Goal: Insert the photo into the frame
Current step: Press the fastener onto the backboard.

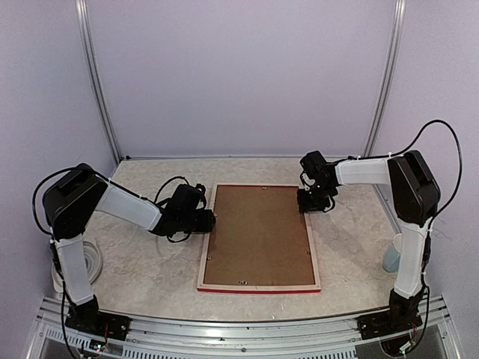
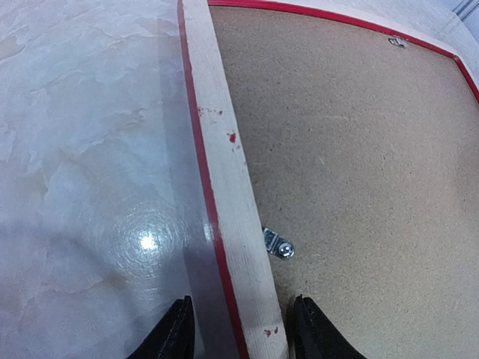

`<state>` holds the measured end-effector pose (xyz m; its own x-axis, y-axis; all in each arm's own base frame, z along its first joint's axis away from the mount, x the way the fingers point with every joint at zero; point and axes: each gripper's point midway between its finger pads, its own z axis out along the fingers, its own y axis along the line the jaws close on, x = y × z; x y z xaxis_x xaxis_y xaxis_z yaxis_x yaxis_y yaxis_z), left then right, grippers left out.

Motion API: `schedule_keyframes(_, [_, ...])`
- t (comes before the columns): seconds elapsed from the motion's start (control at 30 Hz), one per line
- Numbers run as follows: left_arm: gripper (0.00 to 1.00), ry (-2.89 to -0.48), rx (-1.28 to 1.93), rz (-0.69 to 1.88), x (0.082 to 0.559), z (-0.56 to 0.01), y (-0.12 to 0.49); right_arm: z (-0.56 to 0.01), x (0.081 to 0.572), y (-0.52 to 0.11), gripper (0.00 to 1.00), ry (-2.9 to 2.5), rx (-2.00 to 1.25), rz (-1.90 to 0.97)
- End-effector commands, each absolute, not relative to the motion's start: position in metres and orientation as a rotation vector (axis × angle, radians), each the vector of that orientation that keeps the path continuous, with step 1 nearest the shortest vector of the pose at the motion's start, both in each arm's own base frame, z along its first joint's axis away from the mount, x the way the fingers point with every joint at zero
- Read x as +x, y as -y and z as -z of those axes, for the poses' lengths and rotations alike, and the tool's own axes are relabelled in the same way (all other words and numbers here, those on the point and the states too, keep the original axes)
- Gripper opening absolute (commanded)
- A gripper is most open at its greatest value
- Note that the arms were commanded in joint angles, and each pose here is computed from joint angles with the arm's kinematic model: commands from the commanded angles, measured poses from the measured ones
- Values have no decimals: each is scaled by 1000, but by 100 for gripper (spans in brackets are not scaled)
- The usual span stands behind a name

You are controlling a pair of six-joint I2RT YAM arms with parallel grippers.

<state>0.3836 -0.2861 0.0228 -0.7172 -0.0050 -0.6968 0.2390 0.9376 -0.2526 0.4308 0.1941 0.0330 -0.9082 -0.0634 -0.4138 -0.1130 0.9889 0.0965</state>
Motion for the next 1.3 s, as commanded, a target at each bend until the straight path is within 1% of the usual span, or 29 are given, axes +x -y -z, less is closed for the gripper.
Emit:
schedule_keyframes(0.0, [40,-2550,233,313,347,32,269,-27,432,-187,35,-2753,-250,-71])
schedule_keyframes(0.13, [31,-2552,236,314,347,33,269,-31,436,-190,37,-2753,-317,-66])
schedule_keyframes(0.2, [28,-2552,239,316,347,33,270,-32,437,-192,38,-2753,-344,-67])
schedule_keyframes(0.33, [14,-2551,244,316,347,32,270,-33,438,-192,39,-2758,-387,-50])
schedule_keyframes(0.5, [9,-2548,261,317,347,31,272,-33,437,-194,39,-2759,-481,-49])
schedule_keyframes(0.67, [9,-2554,267,313,347,33,273,-33,430,-200,39,-2771,-525,-110])
schedule_keyframes(0.8, [9,-2555,267,309,347,33,273,-37,419,-214,47,-2768,-548,-250])
schedule_keyframes(0.87, [10,-2557,269,311,346,34,274,-37,416,-215,52,-2769,-565,-270])
schedule_keyframes(0.93, [10,-2559,269,311,346,34,274,-35,413,-213,54,-2781,-582,-255])
schedule_keyframes(1.17, [10,-2559,270,309,346,35,274,-31,402,-206,54,-2822,-635,-223])
schedule_keyframes(1.27, [9,-2559,269,308,346,35,274,-34,396,-209,54,-2819,-661,-258])
